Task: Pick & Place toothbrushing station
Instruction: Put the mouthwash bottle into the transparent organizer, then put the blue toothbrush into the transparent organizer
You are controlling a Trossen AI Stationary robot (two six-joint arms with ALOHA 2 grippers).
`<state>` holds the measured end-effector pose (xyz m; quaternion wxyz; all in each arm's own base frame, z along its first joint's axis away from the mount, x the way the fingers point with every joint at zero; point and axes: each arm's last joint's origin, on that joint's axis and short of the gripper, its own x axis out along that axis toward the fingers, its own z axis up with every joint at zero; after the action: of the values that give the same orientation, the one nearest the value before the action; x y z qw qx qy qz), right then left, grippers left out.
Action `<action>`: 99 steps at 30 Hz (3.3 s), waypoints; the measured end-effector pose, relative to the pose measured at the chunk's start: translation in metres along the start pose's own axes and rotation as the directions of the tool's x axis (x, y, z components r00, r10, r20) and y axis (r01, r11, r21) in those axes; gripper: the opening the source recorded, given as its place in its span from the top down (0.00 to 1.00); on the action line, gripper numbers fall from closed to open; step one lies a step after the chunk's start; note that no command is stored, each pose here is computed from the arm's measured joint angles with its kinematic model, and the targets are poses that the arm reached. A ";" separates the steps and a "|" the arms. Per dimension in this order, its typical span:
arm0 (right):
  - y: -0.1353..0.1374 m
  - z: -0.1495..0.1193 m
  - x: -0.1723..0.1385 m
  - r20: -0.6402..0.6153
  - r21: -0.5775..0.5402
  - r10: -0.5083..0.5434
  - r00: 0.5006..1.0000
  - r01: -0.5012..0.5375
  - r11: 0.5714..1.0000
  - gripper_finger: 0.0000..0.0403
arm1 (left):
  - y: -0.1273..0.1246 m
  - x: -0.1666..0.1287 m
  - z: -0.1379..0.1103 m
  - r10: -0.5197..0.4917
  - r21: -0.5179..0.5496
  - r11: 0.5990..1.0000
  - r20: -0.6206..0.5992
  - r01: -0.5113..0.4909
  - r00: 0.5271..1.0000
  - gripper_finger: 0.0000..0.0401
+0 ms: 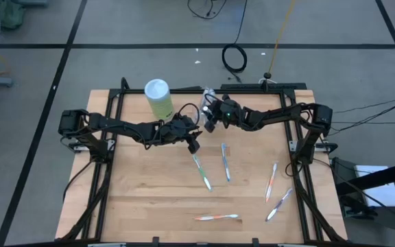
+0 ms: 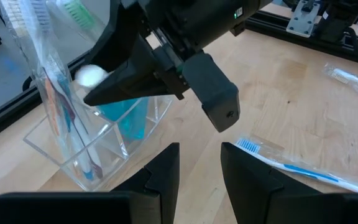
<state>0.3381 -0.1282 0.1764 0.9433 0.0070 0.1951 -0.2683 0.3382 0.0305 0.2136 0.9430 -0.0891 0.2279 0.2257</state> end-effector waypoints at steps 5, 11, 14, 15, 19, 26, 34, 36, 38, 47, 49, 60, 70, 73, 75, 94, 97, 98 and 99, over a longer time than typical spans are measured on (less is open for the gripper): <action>0.000 -0.002 0.000 -0.018 -0.006 0.000 1.000 0.000 1.000 0.64 | 0.000 0.000 0.000 0.000 0.000 1.000 0.000 0.000 1.000 0.69; 0.000 -0.002 0.000 -0.024 -0.005 0.000 1.000 0.000 1.000 0.57 | 0.000 0.000 0.000 0.000 0.000 1.000 0.000 0.000 1.000 0.69; -0.001 0.005 -0.006 -0.012 0.000 0.001 1.000 -0.001 1.000 0.55 | 0.000 0.000 0.000 0.000 0.000 1.000 0.000 0.000 1.000 0.69; -0.001 0.008 -0.009 -0.001 0.004 0.004 1.000 -0.004 1.000 0.55 | 0.000 0.000 0.000 0.000 0.000 1.000 0.000 0.000 1.000 0.69; 0.002 0.018 -0.026 -0.030 -0.010 0.023 0.999 -0.023 1.000 0.54 | 0.000 0.000 0.000 0.000 0.000 1.000 0.000 0.000 1.000 0.69; 0.022 0.035 -0.071 -0.102 -0.061 0.106 0.989 -0.113 0.992 0.55 | 0.000 0.000 0.000 0.000 0.000 1.000 0.000 0.000 1.000 0.69; 0.049 0.024 -0.102 -0.266 -0.012 0.186 0.946 -0.197 0.980 0.55 | 0.000 0.000 0.000 -0.001 -0.001 1.000 0.002 0.001 1.000 0.69; 0.054 0.020 -0.105 -0.300 -0.004 0.195 0.934 -0.205 0.979 0.55 | 0.000 0.000 0.000 -0.001 -0.001 1.000 0.002 0.001 1.000 0.69; 0.058 0.018 -0.107 -0.322 0.022 0.201 0.925 -0.204 0.979 0.55 | 0.000 0.000 0.000 -0.001 -0.001 1.000 0.002 0.001 1.000 0.69; 0.062 0.007 -0.114 -0.415 0.239 0.191 0.890 -0.096 0.966 0.56 | 0.000 0.000 0.000 -0.001 -0.001 1.000 0.001 0.001 1.000 0.69; 0.062 0.000 -0.114 -0.426 0.266 0.189 0.885 -0.077 0.961 0.56 | 0.000 0.000 0.000 -0.001 -0.001 1.000 0.001 0.001 1.000 0.69; 0.056 -0.052 -0.118 -0.548 0.409 0.223 0.806 0.025 0.912 0.56 | 0.000 0.000 0.000 -0.001 -0.002 1.000 0.003 0.001 1.000 0.69; 0.058 -0.058 -0.116 -0.463 0.481 0.258 0.848 -0.003 0.877 0.56 | 0.000 0.000 0.000 -0.002 -0.003 1.000 0.006 0.002 1.000 0.69; 0.057 -0.066 -0.117 -0.471 0.502 0.255 0.845 0.019 0.865 0.56 | 0.000 0.000 0.001 -0.002 -0.003 1.000 0.006 0.002 1.000 0.69; 0.056 -0.072 -0.117 -0.459 0.523 0.259 0.850 0.023 0.852 0.56 | 0.000 0.000 0.001 -0.002 -0.003 1.000 0.006 0.002 1.000 0.69; 0.064 -0.101 -0.097 -0.393 0.594 0.325 0.860 -0.032 0.804 0.56 | 0.000 0.000 0.001 -0.001 -0.004 1.000 0.008 0.002 1.000 0.69; 0.064 -0.101 -0.097 -0.388 0.581 0.326 0.862 -0.046 0.813 0.56 | 0.000 0.000 0.001 -0.002 -0.004 1.000 0.008 0.002 1.000 0.69; 0.063 -0.101 -0.096 -0.387 0.565 0.317 0.866 -0.049 0.824 0.56 | 0.000 0.000 0.001 -0.001 -0.004 1.000 0.008 0.001 1.000 0.69; 0.063 -0.101 -0.096 -0.386 0.546 0.306 0.870 -0.051 0.836 0.56 | 0.000 0.000 0.001 -0.001 -0.004 1.000 0.008 0.001 1.000 0.69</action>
<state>0.2582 -0.0143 0.1131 0.8540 0.3430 0.3305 -0.2095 0.3385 0.0307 0.2142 0.9438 -0.0901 0.2238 0.2258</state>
